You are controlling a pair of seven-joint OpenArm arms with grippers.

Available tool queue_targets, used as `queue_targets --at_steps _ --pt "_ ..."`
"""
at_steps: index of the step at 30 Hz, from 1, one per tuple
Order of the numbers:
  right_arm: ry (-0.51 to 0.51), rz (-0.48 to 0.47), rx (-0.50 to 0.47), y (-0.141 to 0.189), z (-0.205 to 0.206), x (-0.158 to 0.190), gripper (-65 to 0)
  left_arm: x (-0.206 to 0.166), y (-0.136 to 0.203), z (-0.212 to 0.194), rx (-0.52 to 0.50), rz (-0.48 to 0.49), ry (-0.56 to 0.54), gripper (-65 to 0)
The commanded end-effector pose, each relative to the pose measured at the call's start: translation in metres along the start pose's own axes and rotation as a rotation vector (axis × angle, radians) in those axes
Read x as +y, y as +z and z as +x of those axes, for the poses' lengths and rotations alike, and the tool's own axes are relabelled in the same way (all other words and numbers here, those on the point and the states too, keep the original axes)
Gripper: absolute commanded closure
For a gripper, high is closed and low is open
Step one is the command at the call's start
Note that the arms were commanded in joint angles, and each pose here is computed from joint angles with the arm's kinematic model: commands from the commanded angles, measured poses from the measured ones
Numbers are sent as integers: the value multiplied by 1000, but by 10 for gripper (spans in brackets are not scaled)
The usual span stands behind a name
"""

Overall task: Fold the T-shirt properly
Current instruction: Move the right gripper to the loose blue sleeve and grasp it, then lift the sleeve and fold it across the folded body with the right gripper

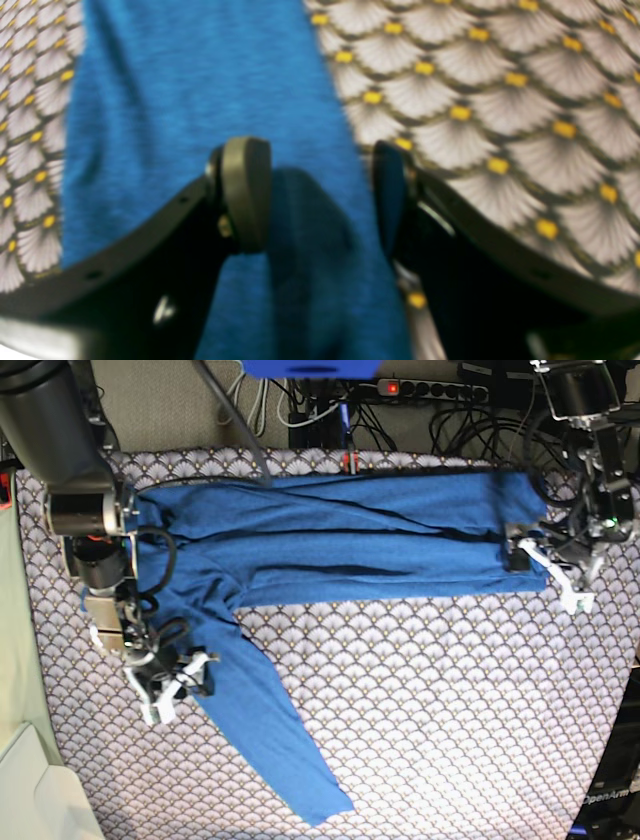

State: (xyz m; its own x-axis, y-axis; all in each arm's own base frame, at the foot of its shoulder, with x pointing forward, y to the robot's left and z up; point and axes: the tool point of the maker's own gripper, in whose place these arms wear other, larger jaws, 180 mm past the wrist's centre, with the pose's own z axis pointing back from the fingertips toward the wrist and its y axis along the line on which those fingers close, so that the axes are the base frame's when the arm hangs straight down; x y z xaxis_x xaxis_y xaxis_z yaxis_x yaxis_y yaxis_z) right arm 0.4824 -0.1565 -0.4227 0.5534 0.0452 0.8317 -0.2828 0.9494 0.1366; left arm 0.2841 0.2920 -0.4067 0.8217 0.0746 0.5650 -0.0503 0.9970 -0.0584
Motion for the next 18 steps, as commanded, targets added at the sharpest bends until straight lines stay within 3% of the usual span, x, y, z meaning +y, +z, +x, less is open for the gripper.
queue_targets --at_steps 1,7,15,18 --pt "13 0 -32 -1 21 -3 -331 4 6 16 -47 7 -4 -631" --pt "12 0 -29 -1 19 -3 -298 13 9 16 -57 24 23 -631" --pt "16 -5 -64 1 27 -6 -15 11 8 17 -59 20 20 -631" --pt "16 -5 -78 1 30 -6 0 10 8 17 -59 19 19 -631"
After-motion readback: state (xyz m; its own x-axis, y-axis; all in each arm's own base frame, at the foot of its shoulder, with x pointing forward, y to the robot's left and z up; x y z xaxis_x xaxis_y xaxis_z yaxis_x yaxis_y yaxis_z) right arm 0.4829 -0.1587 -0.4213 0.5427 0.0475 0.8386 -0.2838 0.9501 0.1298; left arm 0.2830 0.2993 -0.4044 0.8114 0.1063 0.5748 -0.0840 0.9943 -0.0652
